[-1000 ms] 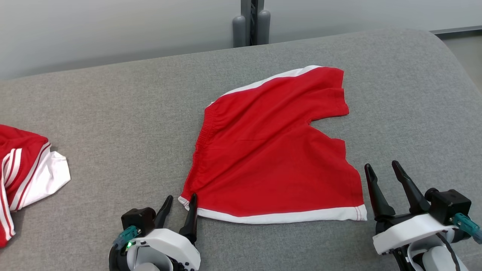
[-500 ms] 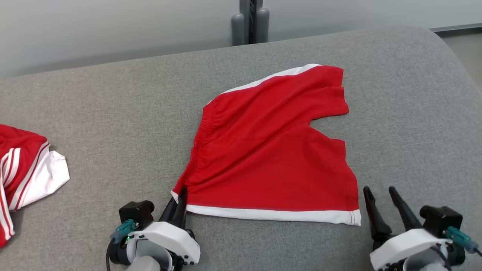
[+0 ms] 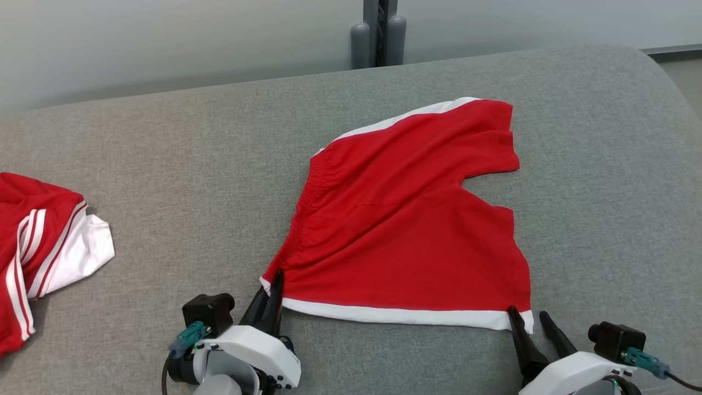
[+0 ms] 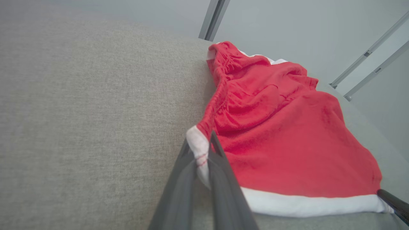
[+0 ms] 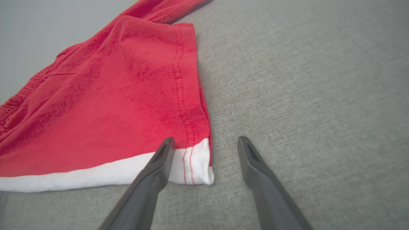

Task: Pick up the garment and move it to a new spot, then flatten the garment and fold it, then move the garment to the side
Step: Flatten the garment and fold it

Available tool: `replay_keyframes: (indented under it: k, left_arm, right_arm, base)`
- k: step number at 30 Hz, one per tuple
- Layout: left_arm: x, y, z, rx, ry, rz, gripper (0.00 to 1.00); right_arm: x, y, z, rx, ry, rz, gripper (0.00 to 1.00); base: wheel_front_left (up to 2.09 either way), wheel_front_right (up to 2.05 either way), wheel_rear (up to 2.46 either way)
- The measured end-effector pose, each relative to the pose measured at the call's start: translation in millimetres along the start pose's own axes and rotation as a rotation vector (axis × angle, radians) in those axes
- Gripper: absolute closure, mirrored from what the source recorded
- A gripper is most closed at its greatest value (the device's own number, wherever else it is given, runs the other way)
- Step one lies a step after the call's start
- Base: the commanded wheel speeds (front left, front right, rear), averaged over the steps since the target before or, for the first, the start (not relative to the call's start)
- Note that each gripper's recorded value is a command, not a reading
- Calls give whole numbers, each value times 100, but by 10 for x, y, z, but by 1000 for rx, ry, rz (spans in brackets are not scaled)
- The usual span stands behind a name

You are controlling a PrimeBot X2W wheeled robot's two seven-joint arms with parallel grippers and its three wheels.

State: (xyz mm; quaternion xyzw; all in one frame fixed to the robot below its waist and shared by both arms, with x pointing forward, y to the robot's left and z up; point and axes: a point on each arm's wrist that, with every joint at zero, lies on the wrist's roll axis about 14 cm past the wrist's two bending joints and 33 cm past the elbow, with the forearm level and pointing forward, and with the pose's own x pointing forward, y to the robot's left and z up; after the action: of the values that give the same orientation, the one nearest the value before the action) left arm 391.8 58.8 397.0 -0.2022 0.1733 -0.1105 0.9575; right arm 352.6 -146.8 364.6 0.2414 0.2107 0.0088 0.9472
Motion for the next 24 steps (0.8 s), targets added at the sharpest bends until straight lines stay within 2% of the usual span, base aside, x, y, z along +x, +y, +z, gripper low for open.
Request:
replay_keyframes:
  k: [2, 3, 4, 6, 10, 15, 20, 24]
  left_arm:
    - [-3, -4, 5, 0, -2, -1, 100]
    - [-7, -3, 8, 0, -3, -1, 100]
    - [-11, 0, 12, 0, -4, 0, 100]
    - [-19, 6, 24, -1, -9, 2, 100]
    - [-34, 19, 53, -2, -18, 6, 100]
    - [-52, 3, 102, -11, -33, 3, 100]
    - [-69, -138, 168, -63, -51, -46, 100]
    - [-40, -325, 397, -115, -88, -111, 100]
  right_arm:
    - [10, 8, -17, 5, 7, 1, 0]
    - [23, 22, -30, 7, 15, 6, 12]
    - [33, 51, -51, 10, 26, 14, 54]
    - [55, 128, -90, 9, 48, 38, 100]
    - [64, 278, -163, 16, 78, 81, 100]
    - [79, 348, -17, 4, 33, 115, 100]
    - [140, 518, 516, -42, -115, 193, 100]
    - [113, 640, 1017, -88, -245, 249, 100]
  base:
    - [0, 0, 0]
    - [0, 0, 0]
    - [0, 0, 0]
    - [0, 0, 0]
    - [0, 0, 0]
    - [0, 0, 0]
    - [0, 0, 0]
    - [0, 0, 0]
